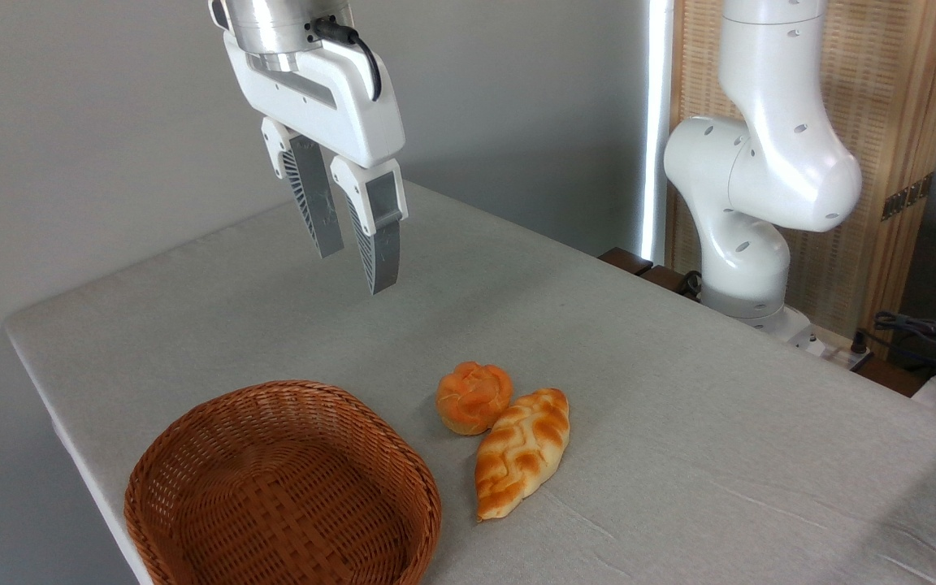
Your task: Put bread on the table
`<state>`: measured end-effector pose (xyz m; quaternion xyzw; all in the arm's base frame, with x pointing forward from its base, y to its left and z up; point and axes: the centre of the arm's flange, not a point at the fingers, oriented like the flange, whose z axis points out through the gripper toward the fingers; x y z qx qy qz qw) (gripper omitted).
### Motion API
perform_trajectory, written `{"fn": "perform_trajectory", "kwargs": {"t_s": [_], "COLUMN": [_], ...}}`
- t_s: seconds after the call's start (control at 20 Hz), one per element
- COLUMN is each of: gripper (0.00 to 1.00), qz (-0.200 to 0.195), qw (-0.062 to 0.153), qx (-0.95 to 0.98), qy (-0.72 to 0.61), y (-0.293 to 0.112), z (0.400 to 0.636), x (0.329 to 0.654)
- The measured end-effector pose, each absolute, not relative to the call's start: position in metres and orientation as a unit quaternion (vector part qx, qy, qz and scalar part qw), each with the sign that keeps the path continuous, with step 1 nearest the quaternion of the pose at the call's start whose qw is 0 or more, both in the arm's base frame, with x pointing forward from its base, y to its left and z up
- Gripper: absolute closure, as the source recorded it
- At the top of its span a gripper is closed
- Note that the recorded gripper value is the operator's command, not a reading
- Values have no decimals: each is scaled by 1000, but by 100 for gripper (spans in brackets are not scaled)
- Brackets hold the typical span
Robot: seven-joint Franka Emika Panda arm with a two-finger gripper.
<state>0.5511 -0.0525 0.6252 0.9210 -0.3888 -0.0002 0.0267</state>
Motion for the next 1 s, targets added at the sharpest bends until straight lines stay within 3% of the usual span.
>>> {"fn": "perform_trajectory", "kwargs": {"t_s": [1.0], "gripper": [0], "qz": [18], "qw": [17], "qx": [920], "qy": [-391], "y": [-44], "z": [624], "x": [554]}}
